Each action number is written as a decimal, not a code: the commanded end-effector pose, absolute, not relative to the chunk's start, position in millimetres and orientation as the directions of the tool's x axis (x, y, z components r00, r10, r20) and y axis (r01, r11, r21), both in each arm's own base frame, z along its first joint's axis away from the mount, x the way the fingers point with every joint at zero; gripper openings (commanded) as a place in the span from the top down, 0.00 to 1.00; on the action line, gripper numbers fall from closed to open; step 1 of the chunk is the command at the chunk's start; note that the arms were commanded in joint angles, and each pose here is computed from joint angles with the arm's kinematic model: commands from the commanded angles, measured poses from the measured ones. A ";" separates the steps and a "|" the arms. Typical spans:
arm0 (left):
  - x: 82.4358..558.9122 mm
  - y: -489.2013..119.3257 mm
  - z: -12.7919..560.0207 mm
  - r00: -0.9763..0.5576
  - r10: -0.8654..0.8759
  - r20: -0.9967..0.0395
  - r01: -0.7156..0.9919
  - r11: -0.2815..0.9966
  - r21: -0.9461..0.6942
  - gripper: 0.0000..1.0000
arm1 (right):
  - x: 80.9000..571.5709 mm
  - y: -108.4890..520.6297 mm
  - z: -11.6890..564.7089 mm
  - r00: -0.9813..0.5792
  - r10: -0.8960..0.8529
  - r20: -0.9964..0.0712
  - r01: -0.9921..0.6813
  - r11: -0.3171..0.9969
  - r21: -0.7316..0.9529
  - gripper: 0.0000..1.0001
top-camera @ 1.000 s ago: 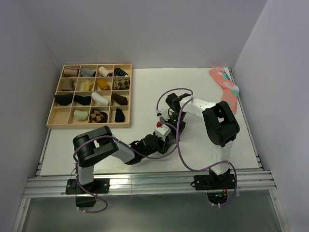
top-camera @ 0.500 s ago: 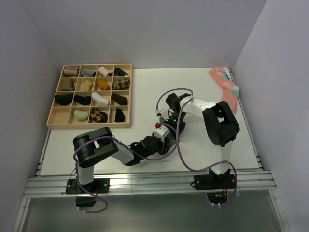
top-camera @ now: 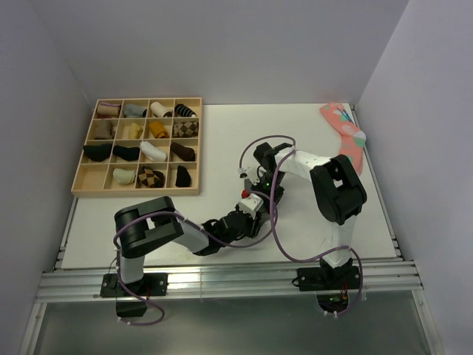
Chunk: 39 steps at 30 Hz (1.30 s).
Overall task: Roll the socks
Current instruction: Roll the sock at the center of the board.
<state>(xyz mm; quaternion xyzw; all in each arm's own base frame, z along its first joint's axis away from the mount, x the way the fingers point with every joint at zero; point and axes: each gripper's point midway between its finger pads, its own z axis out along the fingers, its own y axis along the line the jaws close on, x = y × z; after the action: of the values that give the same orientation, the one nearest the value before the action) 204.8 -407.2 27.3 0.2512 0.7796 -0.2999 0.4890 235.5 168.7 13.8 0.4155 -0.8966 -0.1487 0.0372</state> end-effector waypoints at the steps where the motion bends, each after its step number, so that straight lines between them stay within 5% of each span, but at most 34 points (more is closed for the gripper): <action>1: 184.6 -367.3 -42.6 -0.468 0.342 -0.815 0.673 0.735 -0.078 0.56 | 231.8 166.4 15.4 -0.641 -0.766 -0.055 -0.742 0.600 0.298 0.85; 10: 179.6 -367.1 -56.5 -0.463 0.406 -0.788 0.666 0.746 -0.007 0.68 | 229.6 165.6 17.1 -0.643 -0.764 -0.061 -0.741 0.599 0.303 0.84; 17: 168.7 -370.0 -52.6 -0.483 0.397 -0.781 0.686 0.726 -0.054 0.99 | 230.6 164.5 19.2 -0.649 -0.756 -0.085 -0.740 0.601 0.303 0.80; 27: 141.0 -374.5 -56.2 -0.565 0.394 -0.725 0.723 0.659 -0.206 1.00 | 255.2 162.6 41.7 -0.686 -0.691 -0.228 -0.726 0.631 0.274 0.59; 39: 137.2 -368.1 -52.1 -0.696 0.356 -0.624 0.667 0.643 -0.377 1.00 | 287.9 136.5 89.2 -0.725 -0.510 -0.463 -0.673 0.666 0.322 0.59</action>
<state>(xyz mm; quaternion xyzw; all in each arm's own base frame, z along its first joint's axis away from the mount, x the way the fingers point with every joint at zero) 177.1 -416.6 23.1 0.2564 0.7952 -0.3780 0.3987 285.1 133.2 70.8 0.3230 -0.9142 -0.2092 -0.1269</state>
